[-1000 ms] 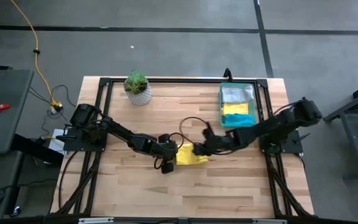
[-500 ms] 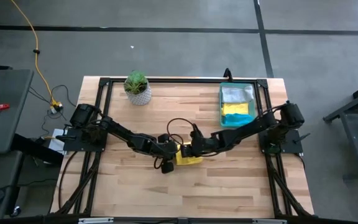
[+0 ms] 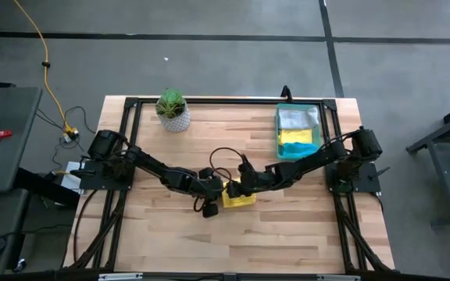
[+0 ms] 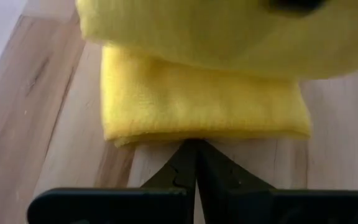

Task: Fold microfiber towels
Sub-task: Fold the yellow microfiber cloth

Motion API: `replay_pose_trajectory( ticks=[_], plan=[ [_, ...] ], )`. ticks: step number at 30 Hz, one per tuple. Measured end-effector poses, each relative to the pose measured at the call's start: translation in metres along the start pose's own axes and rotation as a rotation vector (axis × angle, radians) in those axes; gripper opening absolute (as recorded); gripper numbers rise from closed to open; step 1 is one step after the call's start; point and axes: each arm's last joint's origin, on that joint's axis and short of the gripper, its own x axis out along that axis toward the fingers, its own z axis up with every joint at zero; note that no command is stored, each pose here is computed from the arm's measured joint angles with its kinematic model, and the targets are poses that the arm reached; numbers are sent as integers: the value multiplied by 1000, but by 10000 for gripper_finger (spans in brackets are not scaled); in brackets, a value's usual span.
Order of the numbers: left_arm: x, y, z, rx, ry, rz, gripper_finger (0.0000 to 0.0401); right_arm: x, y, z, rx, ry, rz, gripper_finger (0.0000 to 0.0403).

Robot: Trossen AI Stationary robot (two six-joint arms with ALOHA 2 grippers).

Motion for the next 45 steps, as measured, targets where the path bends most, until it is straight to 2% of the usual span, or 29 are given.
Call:
replay_pose_trajectory(
  ticks=[5,10,14,16,19,21,25,27,30,31,34,40,45],
  plan=[
    [-21,9,2,28,64,38,0,-16,5,11,-114,-11,-1,205],
    [-52,16,7,112,87,105,0,-45,5,23,-288,-7,-75,228],
    [-76,18,16,103,-23,123,0,-64,1,23,-468,25,-155,227],
    [-82,17,22,78,-131,100,0,-69,-1,20,-554,47,-173,223],
    [-85,16,27,57,-214,94,0,-70,-5,15,-605,57,-236,205],
    [-83,19,27,47,-232,102,0,-62,-8,13,-612,53,-253,178],
    [-67,20,28,33,-250,98,0,-43,-16,5,-629,57,-265,72],
    [-55,19,30,25,-277,67,0,-35,-24,0,-649,82,-307,21],
    [-41,20,25,30,-242,62,0,-22,-30,-4,-661,98,-329,21],
    [-33,17,31,27,-272,41,0,-21,-33,-5,-665,110,-347,22],
    [-23,18,27,45,-247,33,0,-12,-34,-7,-666,117,-323,5],
    [3,15,25,59,-210,24,0,-8,-33,-10,-662,135,-296,2],
    [9,14,17,67,-136,-8,0,-9,-30,-10,-660,109,-273,1]
  ],
)
